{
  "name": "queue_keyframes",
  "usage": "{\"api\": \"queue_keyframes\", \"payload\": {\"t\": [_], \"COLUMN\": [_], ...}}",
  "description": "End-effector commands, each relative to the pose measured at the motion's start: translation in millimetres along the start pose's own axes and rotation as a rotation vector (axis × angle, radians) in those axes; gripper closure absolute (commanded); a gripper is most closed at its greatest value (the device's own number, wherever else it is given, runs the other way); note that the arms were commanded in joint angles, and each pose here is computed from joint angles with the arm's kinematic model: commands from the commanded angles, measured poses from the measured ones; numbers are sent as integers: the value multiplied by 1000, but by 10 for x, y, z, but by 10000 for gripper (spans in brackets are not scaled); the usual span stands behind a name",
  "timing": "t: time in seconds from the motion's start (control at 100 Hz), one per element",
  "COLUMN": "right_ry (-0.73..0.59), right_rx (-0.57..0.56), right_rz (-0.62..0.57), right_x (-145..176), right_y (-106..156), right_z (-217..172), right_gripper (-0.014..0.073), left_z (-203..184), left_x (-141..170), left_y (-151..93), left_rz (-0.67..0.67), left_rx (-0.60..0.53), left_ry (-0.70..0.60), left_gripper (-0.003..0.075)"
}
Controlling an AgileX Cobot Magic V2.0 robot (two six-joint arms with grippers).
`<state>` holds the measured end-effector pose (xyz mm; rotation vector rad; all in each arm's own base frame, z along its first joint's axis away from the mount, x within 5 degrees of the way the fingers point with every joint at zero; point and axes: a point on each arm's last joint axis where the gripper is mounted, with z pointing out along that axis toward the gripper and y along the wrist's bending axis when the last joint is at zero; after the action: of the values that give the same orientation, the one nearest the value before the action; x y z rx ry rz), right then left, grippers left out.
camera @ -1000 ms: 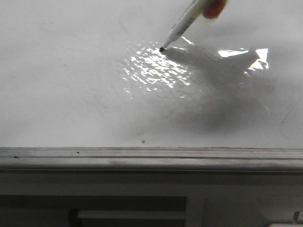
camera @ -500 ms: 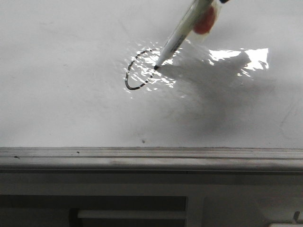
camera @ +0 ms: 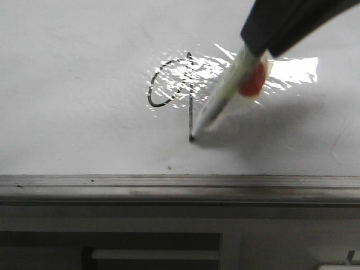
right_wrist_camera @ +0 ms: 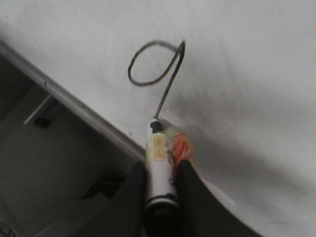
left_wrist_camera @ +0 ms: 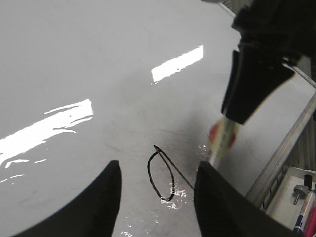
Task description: Write number 9 on whiteboard
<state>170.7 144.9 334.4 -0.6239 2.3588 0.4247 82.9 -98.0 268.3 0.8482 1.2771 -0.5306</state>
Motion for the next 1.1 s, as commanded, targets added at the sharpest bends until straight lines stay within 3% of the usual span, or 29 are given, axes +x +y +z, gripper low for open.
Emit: {"api": "queue_keyframes", "payload": {"t": [0.0, 0.18, 0.38, 0.55, 0.98, 1.09], "right_ry": [-81, -179, -138, -86, -59, -64], "right_rx": [9, -75, -151, -199, -250, -254], "right_rz": [-35, -28, -48, -58, -24, -20], "right_x": [-52, -125, -65, -41, -19, -25], "right_y": [-3, 133, 317, 474, 602, 606], "right_z": [-56, -314, -297, -152, -84, -85], "right_gripper": [645, 645, 645, 645, 645, 645], "left_z": [15, 62, 293, 464, 645, 646], "left_x": [-138, -69, 96, 190, 400, 400], "left_y": [24, -25, -194, -345, -392, -390], "left_rz": [-28, 66, 40, -19, -79, -81], "left_rx": [-5, 49, 193, 297, 311, 309], "left_ry": [-76, -19, 40, 15, 89, 89], "left_gripper": [408, 407, 405, 405, 407, 470]}}
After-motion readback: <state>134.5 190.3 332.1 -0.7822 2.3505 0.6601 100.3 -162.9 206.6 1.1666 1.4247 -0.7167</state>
